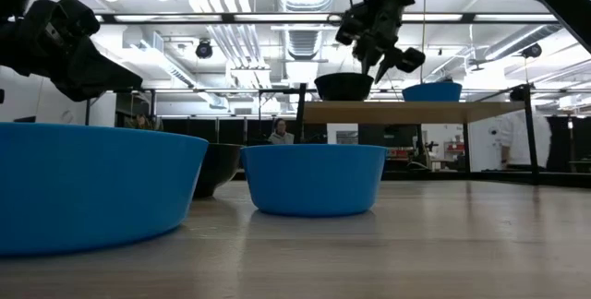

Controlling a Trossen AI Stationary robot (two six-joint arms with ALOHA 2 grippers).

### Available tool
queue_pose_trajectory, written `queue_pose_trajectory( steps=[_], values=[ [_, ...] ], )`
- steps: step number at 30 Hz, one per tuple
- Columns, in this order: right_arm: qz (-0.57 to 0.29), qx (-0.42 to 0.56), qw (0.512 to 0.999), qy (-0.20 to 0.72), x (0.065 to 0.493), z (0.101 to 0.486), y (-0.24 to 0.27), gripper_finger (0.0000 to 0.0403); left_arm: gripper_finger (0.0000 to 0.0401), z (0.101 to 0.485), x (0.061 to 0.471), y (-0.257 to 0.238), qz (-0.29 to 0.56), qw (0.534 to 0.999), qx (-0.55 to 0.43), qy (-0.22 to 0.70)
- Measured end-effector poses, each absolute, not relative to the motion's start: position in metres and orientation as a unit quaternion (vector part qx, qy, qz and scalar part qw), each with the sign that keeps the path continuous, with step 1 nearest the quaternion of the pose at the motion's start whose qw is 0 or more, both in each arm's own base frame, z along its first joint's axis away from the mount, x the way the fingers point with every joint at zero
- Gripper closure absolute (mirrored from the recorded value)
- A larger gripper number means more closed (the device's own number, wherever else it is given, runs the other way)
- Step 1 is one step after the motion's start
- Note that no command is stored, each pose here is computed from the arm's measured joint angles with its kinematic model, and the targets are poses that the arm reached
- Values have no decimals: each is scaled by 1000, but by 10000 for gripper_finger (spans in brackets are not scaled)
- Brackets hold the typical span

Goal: Pick & Place Mini bowls
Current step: Stack the top blue bowl on the blue bowl on the shelf

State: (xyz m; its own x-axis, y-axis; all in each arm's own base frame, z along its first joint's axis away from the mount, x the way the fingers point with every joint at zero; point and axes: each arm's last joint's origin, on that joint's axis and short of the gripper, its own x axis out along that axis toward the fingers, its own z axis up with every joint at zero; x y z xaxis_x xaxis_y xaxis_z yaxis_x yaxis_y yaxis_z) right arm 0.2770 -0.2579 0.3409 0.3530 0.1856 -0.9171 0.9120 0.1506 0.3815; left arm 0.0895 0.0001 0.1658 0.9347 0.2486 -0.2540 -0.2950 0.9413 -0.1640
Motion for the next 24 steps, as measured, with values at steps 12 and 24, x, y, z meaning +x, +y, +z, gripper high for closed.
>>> queue_pose_trajectory(
  steps=[12,24],
  values=[
    [-270,523,665,460,270,390,-209,286,401,166,89,0,139,978,-100,116],
    [-168,380,740,528,322,393,-114,285,401,166,89,0,139,978,-100,116]
  ],
)
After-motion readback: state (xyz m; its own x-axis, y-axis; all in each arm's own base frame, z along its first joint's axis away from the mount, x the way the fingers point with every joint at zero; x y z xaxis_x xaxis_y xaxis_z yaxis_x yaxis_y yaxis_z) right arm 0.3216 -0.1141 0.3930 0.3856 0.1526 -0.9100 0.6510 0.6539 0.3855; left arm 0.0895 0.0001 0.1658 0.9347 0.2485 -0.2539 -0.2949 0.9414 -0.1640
